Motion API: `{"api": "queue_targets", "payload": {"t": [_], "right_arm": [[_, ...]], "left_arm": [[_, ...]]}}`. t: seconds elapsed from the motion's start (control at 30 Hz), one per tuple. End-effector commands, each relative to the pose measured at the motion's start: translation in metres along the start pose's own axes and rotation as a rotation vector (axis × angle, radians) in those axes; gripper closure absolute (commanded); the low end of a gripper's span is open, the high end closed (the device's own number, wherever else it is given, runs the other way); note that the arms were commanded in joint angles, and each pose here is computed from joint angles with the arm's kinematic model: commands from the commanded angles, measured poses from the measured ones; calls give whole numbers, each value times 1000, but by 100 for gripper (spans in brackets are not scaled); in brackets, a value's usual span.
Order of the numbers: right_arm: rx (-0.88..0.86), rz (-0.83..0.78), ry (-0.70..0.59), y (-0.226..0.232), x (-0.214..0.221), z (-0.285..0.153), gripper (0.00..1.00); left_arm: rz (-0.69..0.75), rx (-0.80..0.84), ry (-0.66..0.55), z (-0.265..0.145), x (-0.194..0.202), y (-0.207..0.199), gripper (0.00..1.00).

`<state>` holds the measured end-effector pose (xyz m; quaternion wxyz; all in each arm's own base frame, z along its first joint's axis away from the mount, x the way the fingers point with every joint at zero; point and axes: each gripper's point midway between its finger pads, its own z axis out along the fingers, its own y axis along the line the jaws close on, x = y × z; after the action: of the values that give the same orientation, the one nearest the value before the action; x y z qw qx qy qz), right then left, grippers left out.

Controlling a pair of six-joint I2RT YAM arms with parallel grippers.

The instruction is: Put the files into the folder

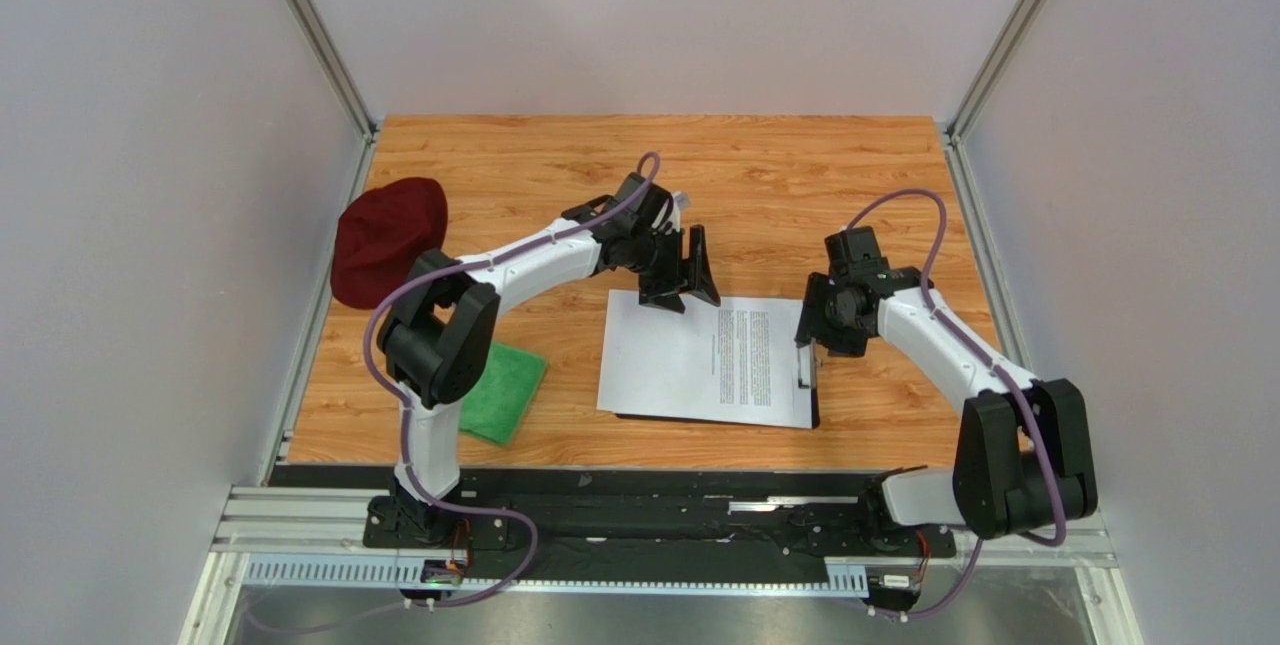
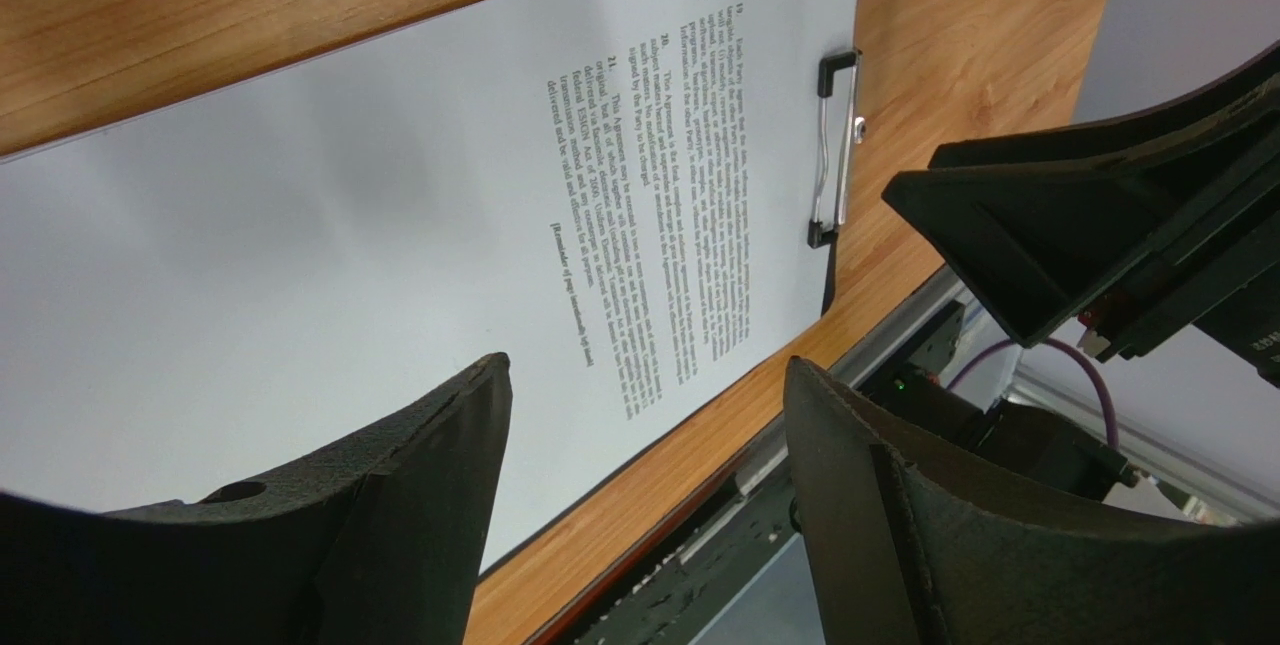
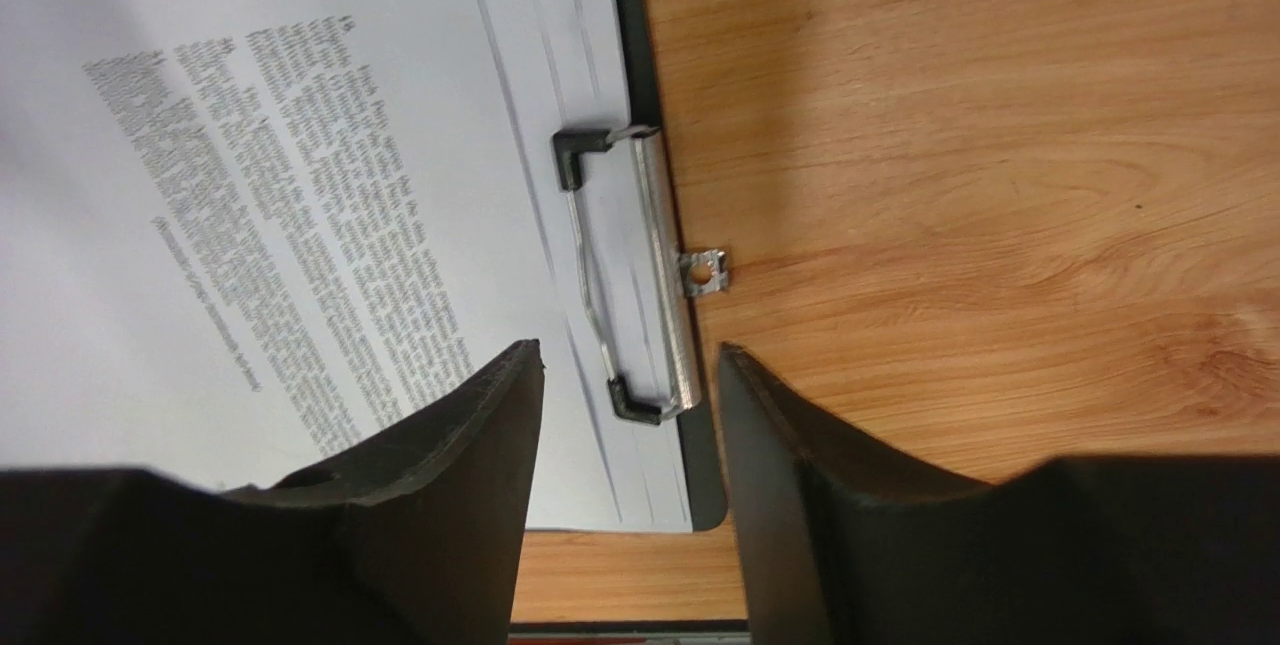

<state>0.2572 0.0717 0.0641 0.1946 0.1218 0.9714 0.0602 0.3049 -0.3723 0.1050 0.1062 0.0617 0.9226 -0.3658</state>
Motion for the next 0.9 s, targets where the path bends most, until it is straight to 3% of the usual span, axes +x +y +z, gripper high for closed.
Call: {"api": "queue_targets", "payload": {"t": [0.0,0.1,0.4,0.67,0.87], "right_arm": [[120,-22,2,-17,-13,14,53],[91,-48,39,-10,-8,25,59],[80,-103,55,-3,-3,37,54],[38,-121,-19,8,-13,18,52],[20,-130,-1,14,-11,21,57]], "left_arm": [[-4,67,-12,15,-9,-19,25],[-17,57,-23,20,-9,-16,26],[-18,18,-20,25,-3,-2,27],[-10,16,-11,24,-1,-1,27],[-14,19,-5,27,0,-1,27]]}}
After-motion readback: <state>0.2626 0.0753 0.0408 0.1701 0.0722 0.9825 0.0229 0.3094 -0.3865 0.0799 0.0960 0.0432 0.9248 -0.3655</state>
